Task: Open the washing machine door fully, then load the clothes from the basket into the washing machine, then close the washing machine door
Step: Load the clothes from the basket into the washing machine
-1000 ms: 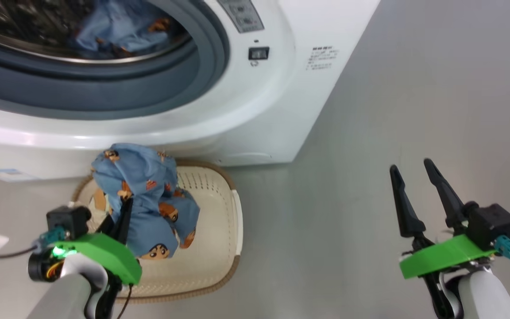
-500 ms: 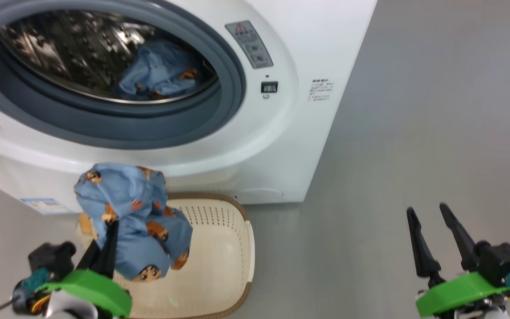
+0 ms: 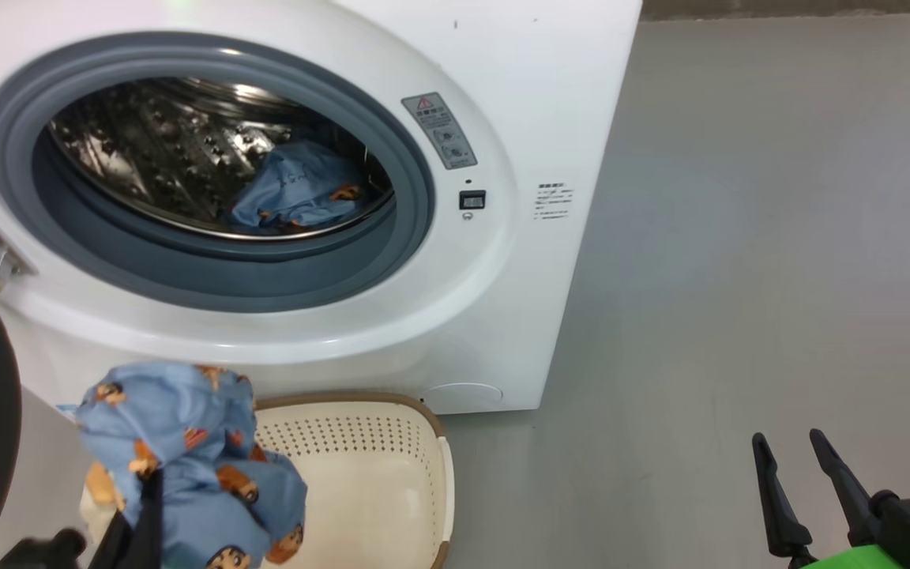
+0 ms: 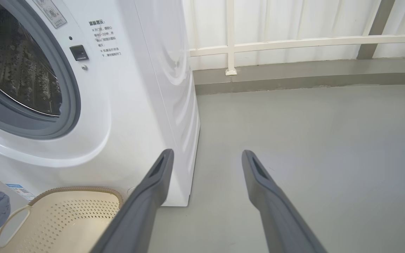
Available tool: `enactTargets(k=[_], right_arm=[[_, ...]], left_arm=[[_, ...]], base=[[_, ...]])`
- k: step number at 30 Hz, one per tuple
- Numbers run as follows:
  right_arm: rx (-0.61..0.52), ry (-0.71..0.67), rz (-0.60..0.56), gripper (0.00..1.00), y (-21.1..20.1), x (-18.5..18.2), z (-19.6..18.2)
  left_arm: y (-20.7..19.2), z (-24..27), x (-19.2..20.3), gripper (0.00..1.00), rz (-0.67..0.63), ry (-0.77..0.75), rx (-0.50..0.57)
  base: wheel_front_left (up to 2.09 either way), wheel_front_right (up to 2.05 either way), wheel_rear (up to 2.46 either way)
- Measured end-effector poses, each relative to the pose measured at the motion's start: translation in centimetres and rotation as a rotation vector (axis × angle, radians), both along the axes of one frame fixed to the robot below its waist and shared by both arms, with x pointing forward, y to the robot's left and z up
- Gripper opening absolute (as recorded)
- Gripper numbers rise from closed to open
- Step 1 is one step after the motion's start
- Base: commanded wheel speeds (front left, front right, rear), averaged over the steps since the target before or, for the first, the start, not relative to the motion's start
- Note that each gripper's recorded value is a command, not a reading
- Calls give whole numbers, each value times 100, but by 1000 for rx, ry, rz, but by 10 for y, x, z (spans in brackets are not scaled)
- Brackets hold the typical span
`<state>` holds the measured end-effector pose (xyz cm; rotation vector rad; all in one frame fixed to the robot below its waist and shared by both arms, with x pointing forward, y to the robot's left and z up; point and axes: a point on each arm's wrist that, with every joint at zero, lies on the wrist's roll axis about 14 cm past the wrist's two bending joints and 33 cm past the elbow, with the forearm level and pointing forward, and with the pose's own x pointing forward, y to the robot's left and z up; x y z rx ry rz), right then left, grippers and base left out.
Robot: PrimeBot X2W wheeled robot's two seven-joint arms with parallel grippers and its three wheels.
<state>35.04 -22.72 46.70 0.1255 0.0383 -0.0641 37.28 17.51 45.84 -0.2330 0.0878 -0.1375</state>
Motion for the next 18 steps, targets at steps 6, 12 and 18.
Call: enactTargets(k=[6,12,18], right_arm=[[-3,1,-31,100,-10,-5,0],[-2,9,-34,100,-10,-4,-2],[3,36,-40,100,-10,-2,-11]], left_arm=[[2,2,-7,0,19,-6,-8],[-1,-1,-4,0,16,1,-11],[-10,10,23,0,-16,-42,-18]], base=[[0,0,0],[0,0,0],[0,0,0]])
